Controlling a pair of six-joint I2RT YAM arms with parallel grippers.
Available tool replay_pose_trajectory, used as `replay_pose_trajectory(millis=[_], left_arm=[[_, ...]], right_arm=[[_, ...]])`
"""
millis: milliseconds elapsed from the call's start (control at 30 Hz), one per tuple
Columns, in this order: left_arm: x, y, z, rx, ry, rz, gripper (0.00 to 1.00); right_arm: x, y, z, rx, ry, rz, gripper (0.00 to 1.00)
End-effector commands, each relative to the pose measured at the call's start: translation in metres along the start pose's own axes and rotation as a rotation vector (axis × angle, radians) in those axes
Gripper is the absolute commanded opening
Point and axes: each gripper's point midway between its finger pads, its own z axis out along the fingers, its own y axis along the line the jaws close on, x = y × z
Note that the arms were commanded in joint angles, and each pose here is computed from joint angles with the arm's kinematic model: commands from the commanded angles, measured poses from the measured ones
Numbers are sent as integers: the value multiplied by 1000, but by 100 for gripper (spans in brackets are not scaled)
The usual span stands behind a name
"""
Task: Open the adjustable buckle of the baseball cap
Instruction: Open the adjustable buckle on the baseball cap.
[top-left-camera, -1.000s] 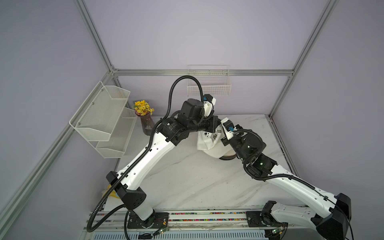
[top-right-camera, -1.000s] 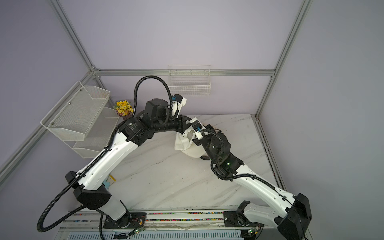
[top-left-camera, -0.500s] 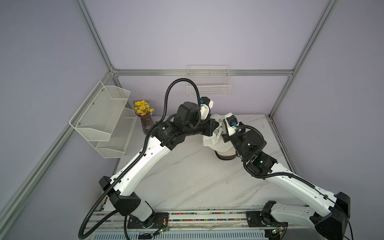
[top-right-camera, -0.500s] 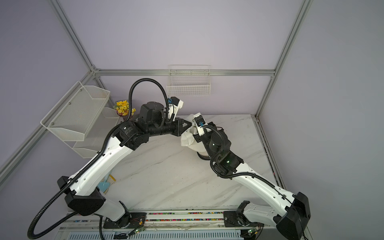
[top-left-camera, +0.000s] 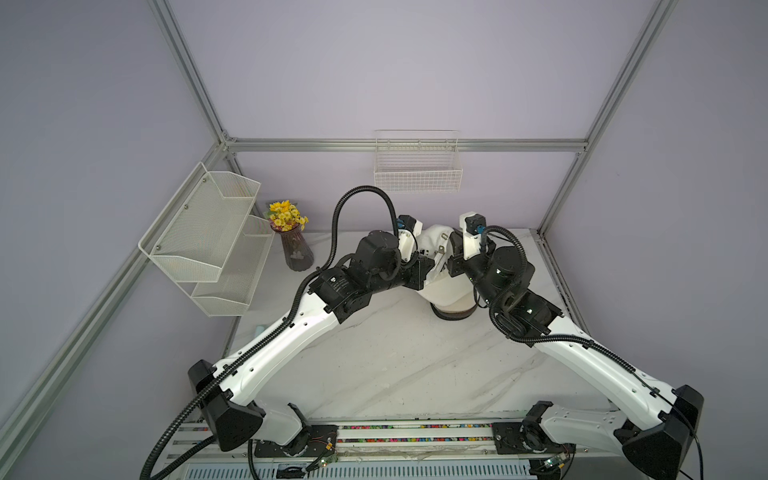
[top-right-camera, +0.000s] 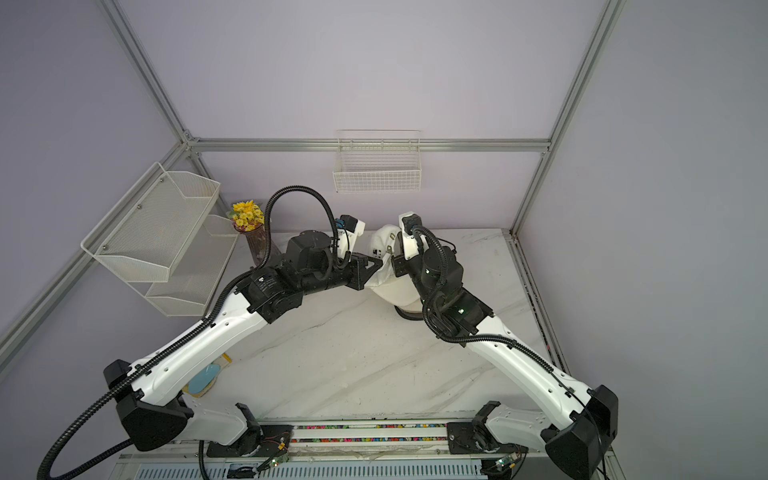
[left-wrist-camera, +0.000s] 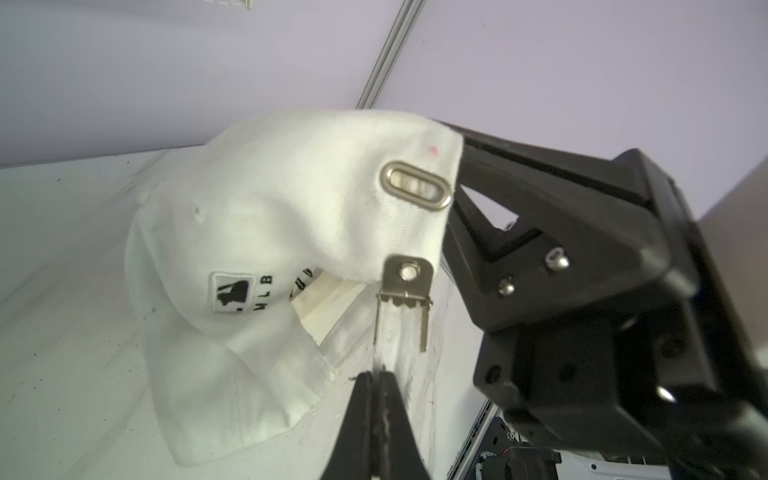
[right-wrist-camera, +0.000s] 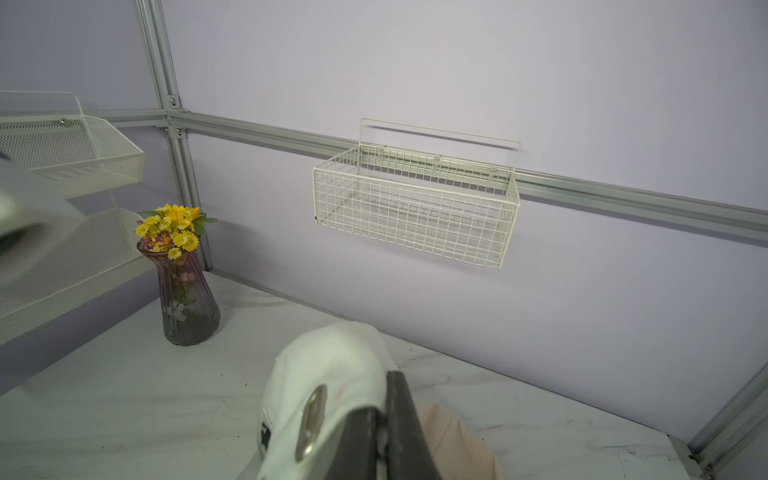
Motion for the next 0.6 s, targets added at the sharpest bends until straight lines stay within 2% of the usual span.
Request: replay_pose_trajectory(millis=[0,100,167,233,333,567], left_arm=[[42,13,-11,-51,133,-31,0],[31,11,-15,-54,84,-9,2],[23,12,-18,-67,49,18,49],[16,11,-20,-83,10,64,68],[8,7,-21,-129,-65,144,77],[-17,-25,-46,-185,-334,328,80]], right_arm=[[-79,-33,-16,67,-221,175,0],[-78,-27,-17,29,-201,191,0],[-77,-24,-18,12,-186,199,0],[-76,-23,-19,0,-170,207,0],[-80,-20,-19,-16,-160,214,0],[-84,-15,-17,-44,-122,235,0]])
